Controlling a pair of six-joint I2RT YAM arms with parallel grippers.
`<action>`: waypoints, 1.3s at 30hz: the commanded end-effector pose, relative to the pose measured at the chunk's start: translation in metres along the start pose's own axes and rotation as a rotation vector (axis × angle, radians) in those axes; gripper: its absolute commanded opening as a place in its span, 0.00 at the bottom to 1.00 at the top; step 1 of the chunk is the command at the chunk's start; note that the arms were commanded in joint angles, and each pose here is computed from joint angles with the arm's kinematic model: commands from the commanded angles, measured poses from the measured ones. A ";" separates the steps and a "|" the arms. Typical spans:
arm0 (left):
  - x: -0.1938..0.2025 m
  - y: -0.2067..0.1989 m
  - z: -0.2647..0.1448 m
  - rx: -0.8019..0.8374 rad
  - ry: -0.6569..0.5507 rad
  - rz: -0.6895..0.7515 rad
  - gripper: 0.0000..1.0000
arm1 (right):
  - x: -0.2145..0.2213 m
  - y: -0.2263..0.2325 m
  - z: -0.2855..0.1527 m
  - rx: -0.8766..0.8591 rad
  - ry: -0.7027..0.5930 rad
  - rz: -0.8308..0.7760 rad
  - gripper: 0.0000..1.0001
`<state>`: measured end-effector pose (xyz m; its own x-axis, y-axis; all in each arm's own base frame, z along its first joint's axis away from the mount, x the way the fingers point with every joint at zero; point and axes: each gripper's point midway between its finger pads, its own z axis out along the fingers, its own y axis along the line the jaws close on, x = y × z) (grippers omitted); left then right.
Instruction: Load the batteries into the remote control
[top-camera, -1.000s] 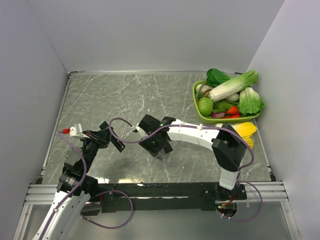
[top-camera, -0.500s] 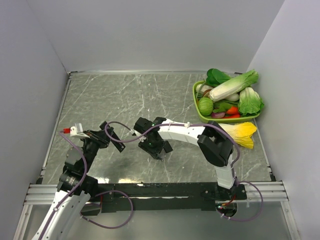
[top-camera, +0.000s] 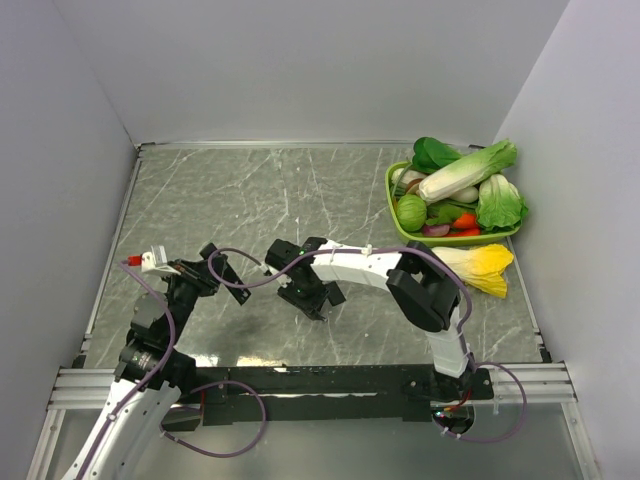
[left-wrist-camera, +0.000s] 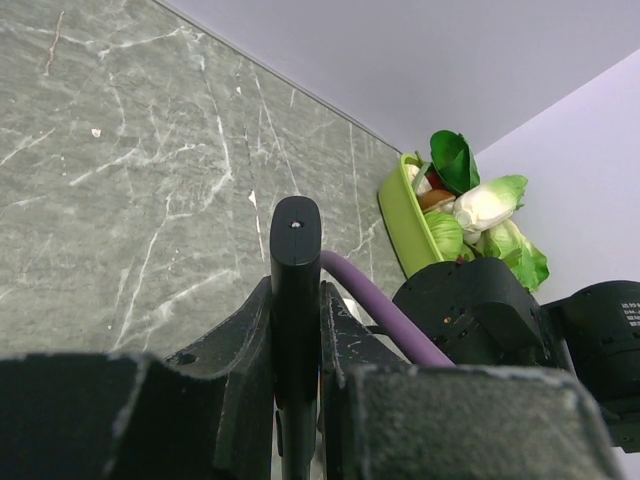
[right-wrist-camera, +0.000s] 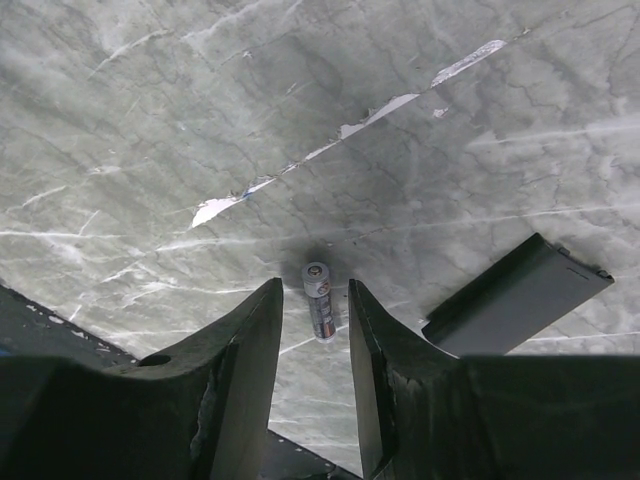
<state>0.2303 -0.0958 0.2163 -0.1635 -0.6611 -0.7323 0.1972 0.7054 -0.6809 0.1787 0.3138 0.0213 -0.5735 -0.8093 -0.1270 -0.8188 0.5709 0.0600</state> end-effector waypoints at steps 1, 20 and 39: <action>-0.011 -0.013 0.001 0.040 -0.028 0.000 0.01 | -0.004 0.000 0.003 0.033 0.018 0.005 0.40; -0.011 -0.020 0.002 0.074 -0.026 -0.024 0.01 | -0.017 -0.001 -0.018 0.080 -0.096 0.003 0.12; -0.031 -0.095 0.013 0.409 -0.038 -0.254 0.01 | -0.095 0.000 -0.267 -0.008 -1.050 -0.076 0.00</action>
<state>0.2395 -0.1358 0.2420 -0.2508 -0.7576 -0.6027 0.3576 0.5060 -0.7849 0.2348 0.3396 0.2433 -0.3489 -0.4561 -0.8187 -0.8073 0.5899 0.0154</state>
